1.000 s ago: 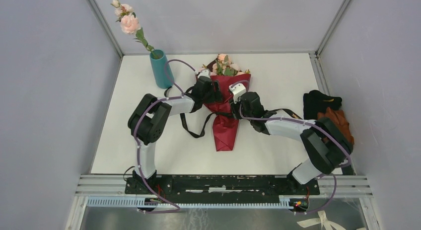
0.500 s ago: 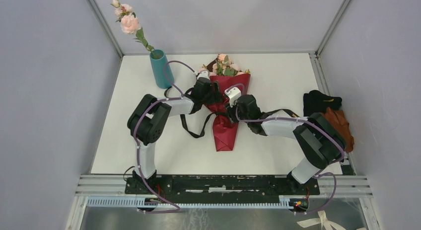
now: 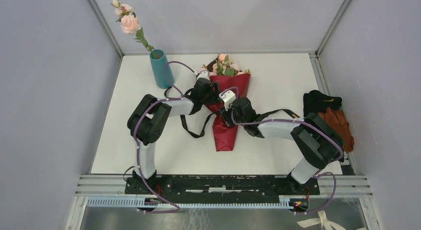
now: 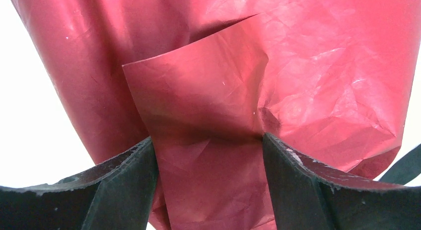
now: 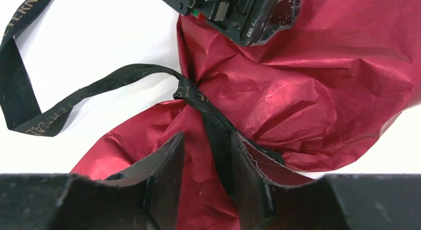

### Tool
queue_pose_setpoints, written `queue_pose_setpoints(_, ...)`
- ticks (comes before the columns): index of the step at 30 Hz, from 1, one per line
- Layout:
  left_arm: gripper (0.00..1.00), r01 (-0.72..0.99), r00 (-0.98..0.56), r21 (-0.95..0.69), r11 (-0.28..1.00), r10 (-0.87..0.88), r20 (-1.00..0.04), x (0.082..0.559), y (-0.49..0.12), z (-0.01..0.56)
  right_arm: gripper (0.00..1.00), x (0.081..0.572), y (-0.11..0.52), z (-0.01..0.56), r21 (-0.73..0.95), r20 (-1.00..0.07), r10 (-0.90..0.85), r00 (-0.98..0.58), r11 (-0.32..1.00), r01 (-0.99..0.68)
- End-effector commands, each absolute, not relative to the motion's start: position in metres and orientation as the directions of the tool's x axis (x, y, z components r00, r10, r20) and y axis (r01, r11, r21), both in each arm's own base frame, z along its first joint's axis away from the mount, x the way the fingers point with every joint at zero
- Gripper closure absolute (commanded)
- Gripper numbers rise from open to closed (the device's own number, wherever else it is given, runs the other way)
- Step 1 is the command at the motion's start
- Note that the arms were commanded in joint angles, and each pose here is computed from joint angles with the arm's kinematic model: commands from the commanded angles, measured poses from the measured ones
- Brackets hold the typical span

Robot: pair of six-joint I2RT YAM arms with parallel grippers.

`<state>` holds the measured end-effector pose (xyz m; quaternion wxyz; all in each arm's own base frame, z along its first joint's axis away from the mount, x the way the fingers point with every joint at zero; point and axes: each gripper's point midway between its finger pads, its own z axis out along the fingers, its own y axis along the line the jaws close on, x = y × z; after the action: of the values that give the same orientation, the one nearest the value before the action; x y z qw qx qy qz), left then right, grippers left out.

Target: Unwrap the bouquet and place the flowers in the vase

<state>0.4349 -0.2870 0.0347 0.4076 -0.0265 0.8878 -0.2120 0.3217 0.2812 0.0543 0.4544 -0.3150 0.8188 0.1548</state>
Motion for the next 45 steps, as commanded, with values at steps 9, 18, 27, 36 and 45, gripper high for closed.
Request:
queue_pose_setpoints(9,0.2,0.143,-0.661,-0.417,0.898,-0.227,-0.715,0.426,-0.287,0.048,0.55,0.352,0.276,0.094,-0.104,-0.886,-0.337,-0.319,0.815,-0.57)
queue_pose_setpoints(18,0.2,0.155,-0.66,-0.415,0.896,-0.219,-0.719,0.426,-0.288,0.052,0.55,0.371,0.254,0.09,-0.158,-0.878,-0.365,-0.311,0.833,-0.531)
queue_pose_setpoints(27,0.21,0.156,-0.655,-0.41,0.898,-0.217,-0.724,0.428,-0.288,0.055,0.55,0.381,0.268,0.065,-0.122,-0.856,-0.38,-0.349,0.806,-0.579)
queue_pose_setpoints(36,0.2,0.16,-0.654,-0.398,0.904,-0.205,-0.728,0.429,-0.287,0.058,0.54,0.359,0.275,0.048,-0.067,-0.844,-0.377,-0.381,0.779,-0.623)
queue_pose_setpoints(45,0.21,0.165,-0.663,-0.412,0.896,-0.209,-0.719,0.43,-0.292,0.055,0.53,0.34,0.269,0.06,-0.075,-0.85,-0.38,-0.365,0.772,-0.631)
